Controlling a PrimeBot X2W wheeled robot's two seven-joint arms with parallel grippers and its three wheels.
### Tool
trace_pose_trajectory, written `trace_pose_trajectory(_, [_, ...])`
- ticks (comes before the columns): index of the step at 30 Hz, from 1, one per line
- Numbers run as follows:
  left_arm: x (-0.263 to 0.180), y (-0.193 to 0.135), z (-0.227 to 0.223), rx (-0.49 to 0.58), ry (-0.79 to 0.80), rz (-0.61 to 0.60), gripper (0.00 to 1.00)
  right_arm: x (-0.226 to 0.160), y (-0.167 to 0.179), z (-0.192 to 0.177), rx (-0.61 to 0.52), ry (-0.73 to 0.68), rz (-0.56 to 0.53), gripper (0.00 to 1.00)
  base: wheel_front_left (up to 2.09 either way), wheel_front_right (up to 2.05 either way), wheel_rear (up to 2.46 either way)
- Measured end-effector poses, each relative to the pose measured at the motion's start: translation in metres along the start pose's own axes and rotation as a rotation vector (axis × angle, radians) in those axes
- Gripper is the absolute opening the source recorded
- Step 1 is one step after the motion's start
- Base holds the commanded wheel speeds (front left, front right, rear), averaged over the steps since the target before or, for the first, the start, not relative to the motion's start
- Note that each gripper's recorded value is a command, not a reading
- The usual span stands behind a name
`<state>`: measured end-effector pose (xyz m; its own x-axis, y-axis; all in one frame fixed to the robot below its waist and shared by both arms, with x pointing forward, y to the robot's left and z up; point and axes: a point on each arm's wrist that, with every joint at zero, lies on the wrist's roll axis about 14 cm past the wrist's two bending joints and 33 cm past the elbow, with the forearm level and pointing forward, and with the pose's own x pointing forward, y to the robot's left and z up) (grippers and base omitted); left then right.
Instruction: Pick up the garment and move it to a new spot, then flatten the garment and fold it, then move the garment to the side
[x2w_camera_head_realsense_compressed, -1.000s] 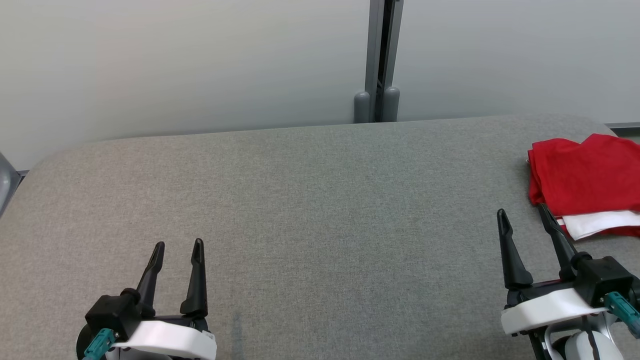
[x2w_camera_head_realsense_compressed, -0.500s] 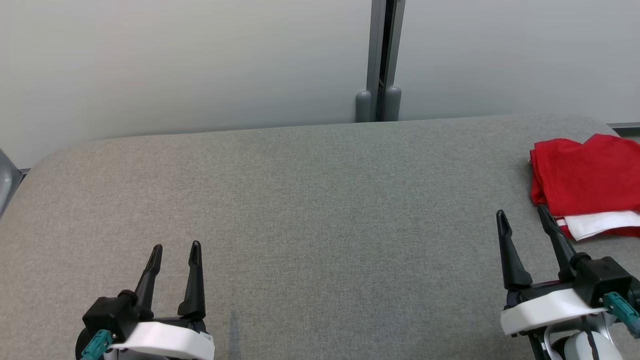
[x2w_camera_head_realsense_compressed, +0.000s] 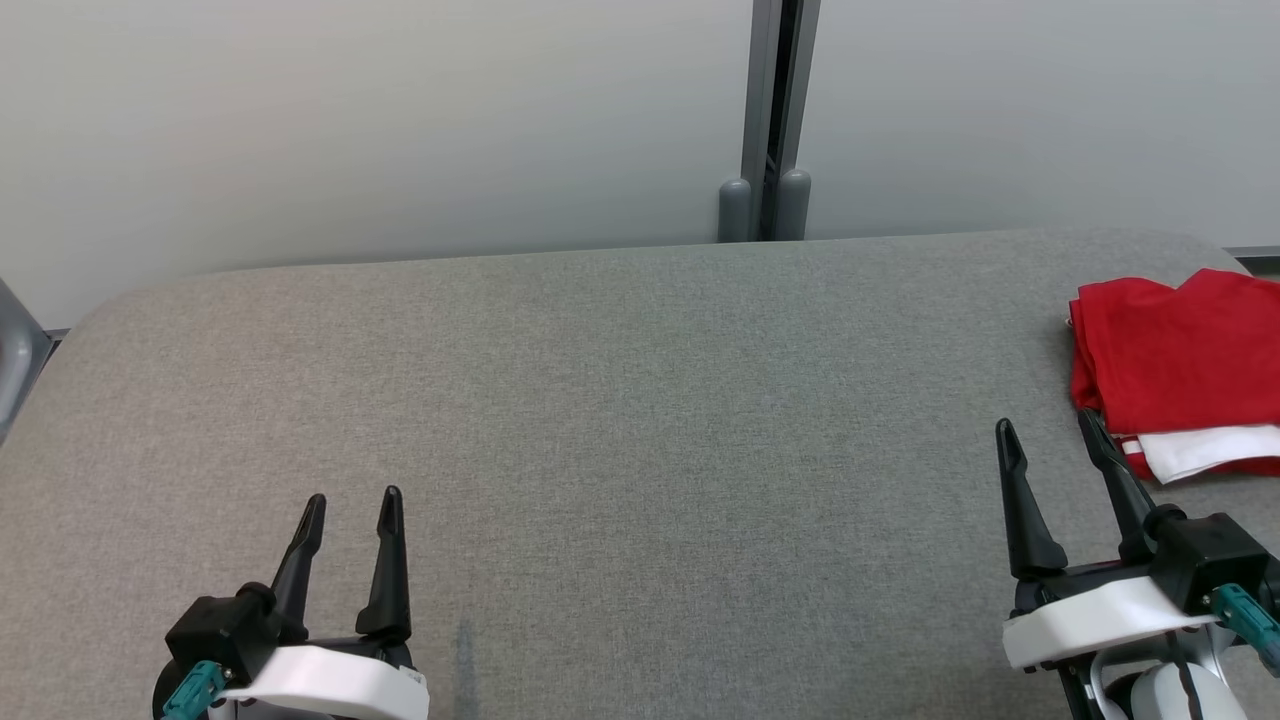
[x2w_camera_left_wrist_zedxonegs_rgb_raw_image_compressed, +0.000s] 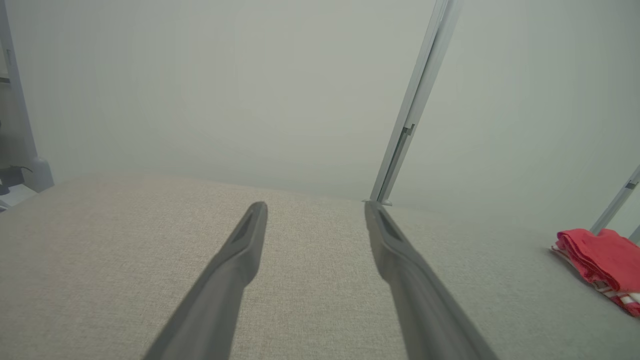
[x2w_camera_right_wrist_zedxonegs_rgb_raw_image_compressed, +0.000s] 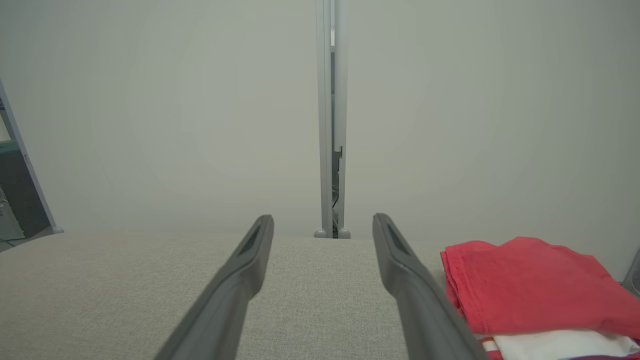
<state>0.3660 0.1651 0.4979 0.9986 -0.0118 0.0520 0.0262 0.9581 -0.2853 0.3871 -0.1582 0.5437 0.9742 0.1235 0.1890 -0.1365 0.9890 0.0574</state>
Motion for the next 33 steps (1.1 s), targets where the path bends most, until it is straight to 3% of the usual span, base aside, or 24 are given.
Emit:
trace_pose_trajectory(7, [-0.002, 0.004, -0.001, -0.007, 0.002, 0.013, 1.00, 0.002, 0.002, -0.001, 0.009, 0.001, 0.006, 1.00, 0.00, 0.00, 0.00])
trace_pose_trajectory(8, [-0.002, 0.005, -0.002, -0.012, 0.006, 0.016, 0.00, 0.002, 0.003, -0.002, 0.009, 0.003, 0.008, 0.00, 0.00, 0.00, 0.00])
trace_pose_trajectory(15, [-0.018, 0.013, -0.033, -0.046, 0.108, 0.057, 0.00, -0.015, 0.002, -0.034, 0.059, 0.111, -0.020, 0.00, 0.00, 0.00, 0.00])
trace_pose_trajectory(33, [-0.005, 0.020, -0.031, -0.344, 0.126, 0.116, 0.00, -0.015, -0.024, -0.039, 0.399, 0.134, -0.157, 0.00, 0.00, 0.00, 0.00])
